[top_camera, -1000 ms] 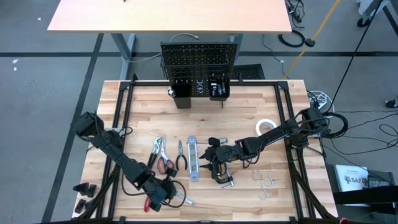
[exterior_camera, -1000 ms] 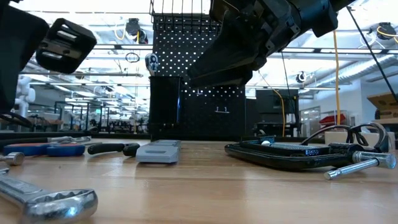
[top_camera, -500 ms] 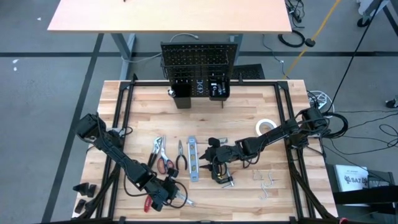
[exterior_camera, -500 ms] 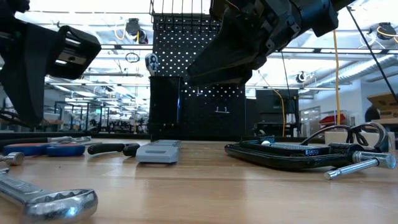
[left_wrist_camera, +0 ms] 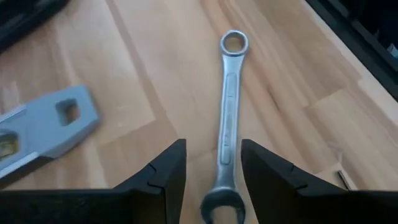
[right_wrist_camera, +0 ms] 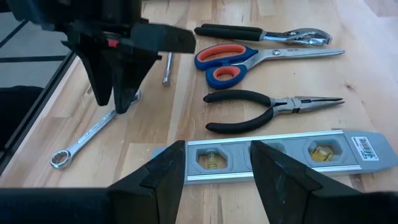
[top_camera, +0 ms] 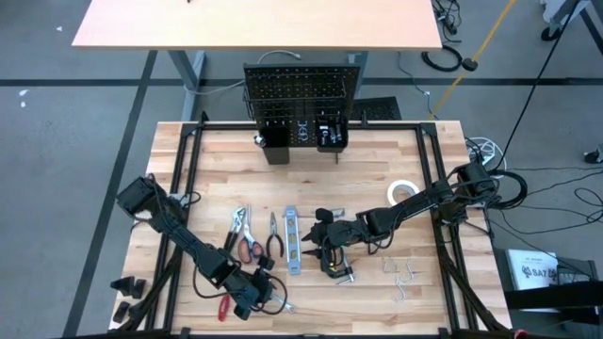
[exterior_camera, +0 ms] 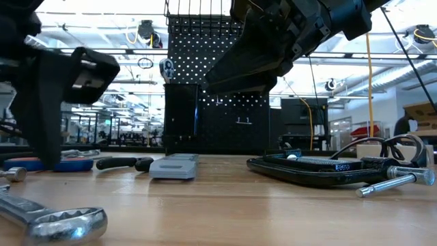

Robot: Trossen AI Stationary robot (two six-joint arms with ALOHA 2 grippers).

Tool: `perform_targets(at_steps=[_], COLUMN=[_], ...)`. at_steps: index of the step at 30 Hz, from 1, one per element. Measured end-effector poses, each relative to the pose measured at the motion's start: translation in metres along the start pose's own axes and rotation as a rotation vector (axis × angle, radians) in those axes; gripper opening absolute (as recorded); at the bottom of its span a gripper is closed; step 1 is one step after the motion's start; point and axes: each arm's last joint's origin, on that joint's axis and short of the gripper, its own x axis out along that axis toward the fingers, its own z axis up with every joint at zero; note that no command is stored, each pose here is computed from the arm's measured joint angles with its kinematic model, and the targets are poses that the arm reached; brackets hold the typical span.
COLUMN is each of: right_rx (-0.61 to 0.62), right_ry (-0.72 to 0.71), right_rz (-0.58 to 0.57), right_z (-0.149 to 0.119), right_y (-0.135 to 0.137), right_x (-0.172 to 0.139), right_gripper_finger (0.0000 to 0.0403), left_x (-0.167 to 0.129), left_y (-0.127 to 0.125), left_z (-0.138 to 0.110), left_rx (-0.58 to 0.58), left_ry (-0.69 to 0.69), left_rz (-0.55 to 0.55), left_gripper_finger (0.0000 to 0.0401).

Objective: Hang tools onto peg board
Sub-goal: Put the wrench into the left black bin on the peg board

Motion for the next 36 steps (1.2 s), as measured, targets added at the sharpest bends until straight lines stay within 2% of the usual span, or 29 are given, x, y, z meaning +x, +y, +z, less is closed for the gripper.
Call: perform_targets(at_steps=[7,15,27,32,36], right_rx=[0.0,0.0,0.002,0.091,0.065], right_ry=[0.0,-0.002,-0.017,-0.016,0.023], right_rz=[0.0,0.001,0.004,0.01,0.01], right_z=[0.0,0.0,0.002,0.001,-0.003], right_y=[0.0,0.0,0.0,0.002,0.006], right_x=[0.0,0.0,0.0,0.0,-0.001], right_gripper_finger=[0.0173,0.0173,0.0173,0.0173,0.0173], left_x=[0.018,0.02,0.026,0.026,0.027], left_y=[-0.005,-0.005,0.023,0.028,0.029], left_z=[-0.008,-0.009,-0.003,-0.003,-0.003], left_rx=[0.005,0.004,-0.04,-0.051,-0.053], left_ry=[0.018,0.02,-0.02,-0.02,-0.02], left_rz=[-0.051,-0.044,-0.002,0.012,0.019], left_gripper_finger=[0.015,0.015,0.015,0.015,0.015])
